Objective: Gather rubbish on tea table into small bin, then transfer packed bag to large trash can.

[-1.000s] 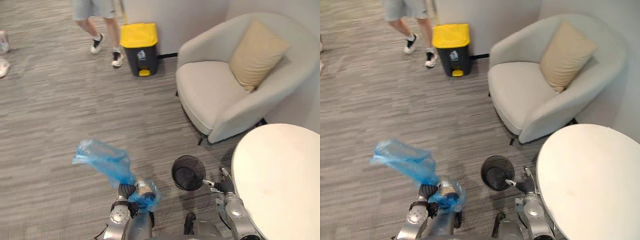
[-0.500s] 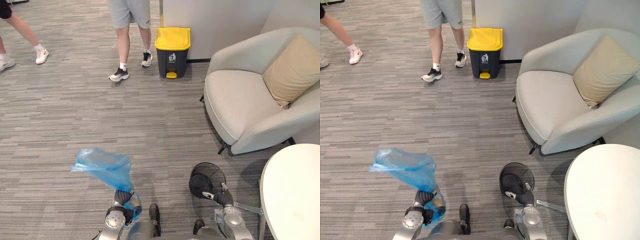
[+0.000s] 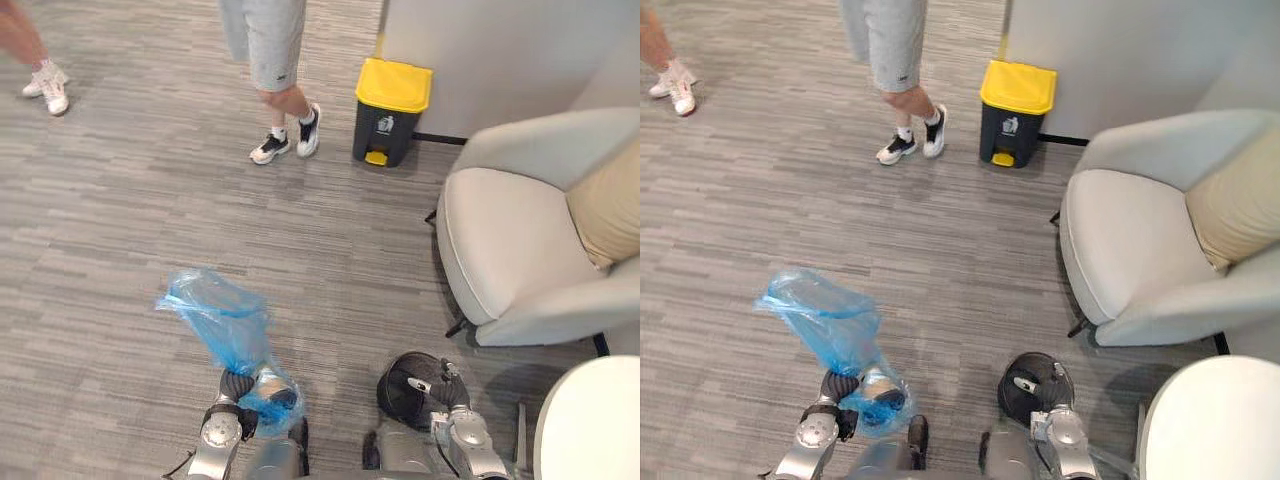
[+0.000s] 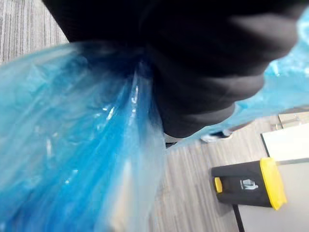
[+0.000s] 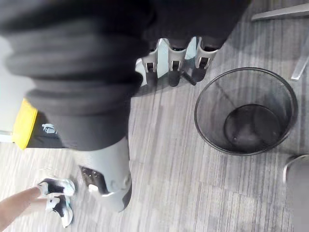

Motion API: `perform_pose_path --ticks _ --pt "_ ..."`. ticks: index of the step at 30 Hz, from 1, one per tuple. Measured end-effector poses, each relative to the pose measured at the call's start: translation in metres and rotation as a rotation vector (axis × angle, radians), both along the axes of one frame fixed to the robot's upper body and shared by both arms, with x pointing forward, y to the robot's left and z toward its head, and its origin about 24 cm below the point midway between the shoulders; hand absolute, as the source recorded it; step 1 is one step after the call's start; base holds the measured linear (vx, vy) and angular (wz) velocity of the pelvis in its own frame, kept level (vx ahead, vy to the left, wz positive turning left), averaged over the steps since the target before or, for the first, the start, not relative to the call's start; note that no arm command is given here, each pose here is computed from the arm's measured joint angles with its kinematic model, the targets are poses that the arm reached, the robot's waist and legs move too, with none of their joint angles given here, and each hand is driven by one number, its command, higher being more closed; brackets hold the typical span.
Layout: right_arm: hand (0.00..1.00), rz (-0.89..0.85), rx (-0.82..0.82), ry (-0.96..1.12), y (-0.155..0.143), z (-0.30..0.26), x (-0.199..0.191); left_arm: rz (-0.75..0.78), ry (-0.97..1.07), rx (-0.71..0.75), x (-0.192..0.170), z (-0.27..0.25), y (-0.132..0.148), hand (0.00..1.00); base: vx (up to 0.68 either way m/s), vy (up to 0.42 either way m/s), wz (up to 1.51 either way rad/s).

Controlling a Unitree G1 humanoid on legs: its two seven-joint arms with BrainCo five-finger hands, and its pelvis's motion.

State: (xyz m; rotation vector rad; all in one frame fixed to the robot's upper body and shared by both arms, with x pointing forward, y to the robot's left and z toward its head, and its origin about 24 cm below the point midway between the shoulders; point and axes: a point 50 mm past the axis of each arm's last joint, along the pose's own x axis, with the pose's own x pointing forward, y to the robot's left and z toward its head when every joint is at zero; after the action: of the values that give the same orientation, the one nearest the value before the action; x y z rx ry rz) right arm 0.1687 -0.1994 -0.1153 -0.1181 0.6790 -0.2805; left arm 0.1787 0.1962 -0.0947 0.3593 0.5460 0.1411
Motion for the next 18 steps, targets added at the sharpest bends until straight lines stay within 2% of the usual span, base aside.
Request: perform_pose_path --ticks 5,10,14,18 --pt "0.00 -0.075 0.004 0.029 -0.013 -0.004 -0.014 0.010 -0.014 -0.016 0.005 0.002 -0.004 1.00 0.23 -0.169 0.59" --pt "0.00 -0.106 0.027 -0.025 -0.011 0.002 -0.016 0.042 -0.058 -0.061 0.009 0.008 -0.013 1.00 0.30 -0.147 0.22" --pt "0.00 -0.113 0.044 -0.077 -0.010 0.010 -0.006 0.033 -0.090 -0.092 0.013 0.013 -0.022 1.00 0.20 0.060 -0.36" --pt "0.00 -0.130 0.041 -0.022 -0.014 0.001 -0.013 0.008 -0.076 -0.107 0.014 0.010 -0.027 1.00 0.23 0.264 -0.29"
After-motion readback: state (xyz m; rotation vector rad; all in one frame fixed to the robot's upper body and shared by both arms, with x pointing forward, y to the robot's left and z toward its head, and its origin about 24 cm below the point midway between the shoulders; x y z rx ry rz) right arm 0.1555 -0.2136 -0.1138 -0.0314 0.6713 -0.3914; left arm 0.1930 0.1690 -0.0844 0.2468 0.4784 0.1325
